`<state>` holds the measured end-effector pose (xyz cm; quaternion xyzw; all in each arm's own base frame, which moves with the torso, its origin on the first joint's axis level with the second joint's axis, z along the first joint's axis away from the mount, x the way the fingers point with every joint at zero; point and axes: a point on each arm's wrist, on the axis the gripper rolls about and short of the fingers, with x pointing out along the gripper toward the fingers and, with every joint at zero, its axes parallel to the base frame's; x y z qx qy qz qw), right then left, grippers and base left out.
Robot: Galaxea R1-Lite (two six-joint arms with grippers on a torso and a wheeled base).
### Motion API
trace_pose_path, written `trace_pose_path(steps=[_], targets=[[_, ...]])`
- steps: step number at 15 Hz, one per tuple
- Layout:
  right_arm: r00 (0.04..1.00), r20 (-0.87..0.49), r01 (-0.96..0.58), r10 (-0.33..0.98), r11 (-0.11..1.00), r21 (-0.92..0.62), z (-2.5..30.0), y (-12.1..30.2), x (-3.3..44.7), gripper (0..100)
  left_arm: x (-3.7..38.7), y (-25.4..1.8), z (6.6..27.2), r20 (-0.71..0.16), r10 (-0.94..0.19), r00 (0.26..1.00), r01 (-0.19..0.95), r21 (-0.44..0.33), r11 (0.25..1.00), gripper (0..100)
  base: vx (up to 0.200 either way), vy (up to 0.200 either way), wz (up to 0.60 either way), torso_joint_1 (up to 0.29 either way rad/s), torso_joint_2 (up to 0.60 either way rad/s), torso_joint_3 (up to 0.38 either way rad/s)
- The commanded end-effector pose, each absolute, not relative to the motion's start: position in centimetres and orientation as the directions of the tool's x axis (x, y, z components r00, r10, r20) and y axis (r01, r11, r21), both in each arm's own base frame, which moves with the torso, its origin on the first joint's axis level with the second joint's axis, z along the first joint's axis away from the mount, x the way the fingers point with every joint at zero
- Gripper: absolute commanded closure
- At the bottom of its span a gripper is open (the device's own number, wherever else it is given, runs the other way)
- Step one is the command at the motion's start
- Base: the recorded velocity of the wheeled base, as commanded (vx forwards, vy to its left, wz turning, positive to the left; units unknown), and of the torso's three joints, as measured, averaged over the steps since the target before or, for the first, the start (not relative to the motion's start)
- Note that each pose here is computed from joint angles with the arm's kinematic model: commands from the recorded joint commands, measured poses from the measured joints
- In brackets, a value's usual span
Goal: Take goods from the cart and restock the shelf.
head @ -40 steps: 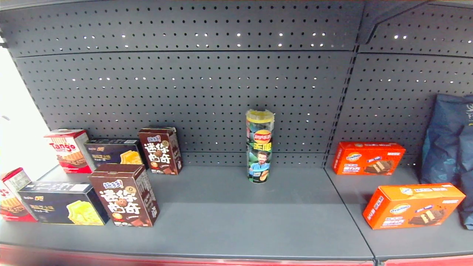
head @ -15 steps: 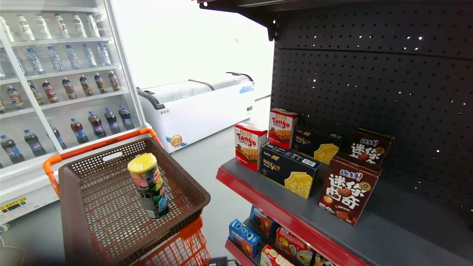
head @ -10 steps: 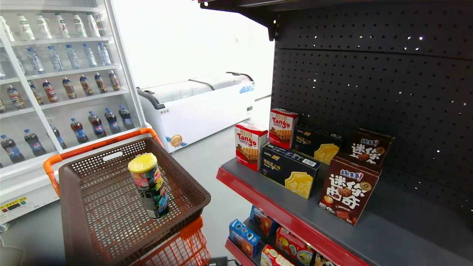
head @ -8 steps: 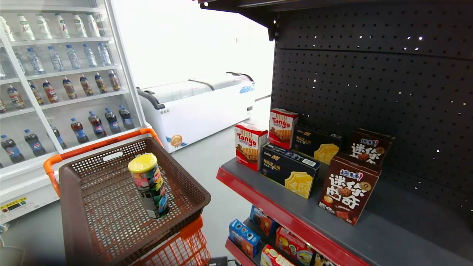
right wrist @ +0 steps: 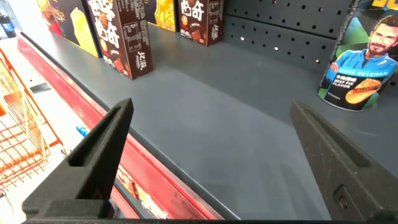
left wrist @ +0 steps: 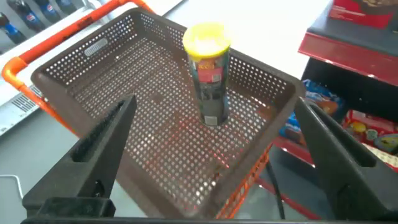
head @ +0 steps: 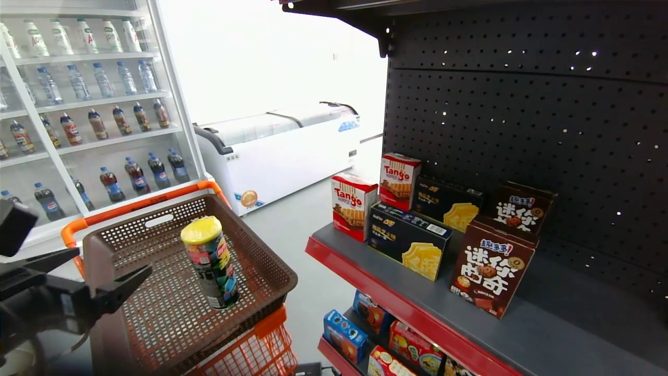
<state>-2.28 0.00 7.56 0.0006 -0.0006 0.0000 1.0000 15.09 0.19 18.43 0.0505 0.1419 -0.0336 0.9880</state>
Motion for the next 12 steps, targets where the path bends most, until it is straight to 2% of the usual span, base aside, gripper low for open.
trace_pose_path(steps=[1, 6, 8, 12], targets=[[1.000, 0.002, -0.002, 0.002, 1.000, 0.000, 7.6, 0.0, -2.3, 0, 22.5, 0.7, 14.2, -0.389, -0.037, 0.921, 0.076, 0.085, 0.993, 0, 0.000, 0.000, 0.00, 0.000, 0.00, 0.000], [1.000, 0.002, 0.000, 0.000, 1.000, 0.002, 7.6, 0.0, -2.3, 0, 26.9, 0.6, 10.8, -0.439, -0.043, 0.897, 0.088, 0.083, 0.993, 0, 0.000, 0.000, 0.00, 0.000, 0.00, 0.000], [1.000, 0.002, 0.000, 0.000, 1.000, 0.000, 7.6, 0.0, -2.3, 0, 28.4, 0.6, 9.7, -0.427, -0.043, 0.903, 0.086, 0.083, 0.993, 0, 0.000, 0.000, 0.00, 0.000, 0.00, 0.000], [1.000, 0.002, 0.002, -0.002, 1.000, 0.002, 7.6, 0.0, -2.3, 0, 29.7, 0.1, 7.5, -0.448, -0.051, 0.893, 0.100, 0.087, 0.991, 0, 0.000, 0.000, 0.00, 0.000, 0.00, 0.000]])
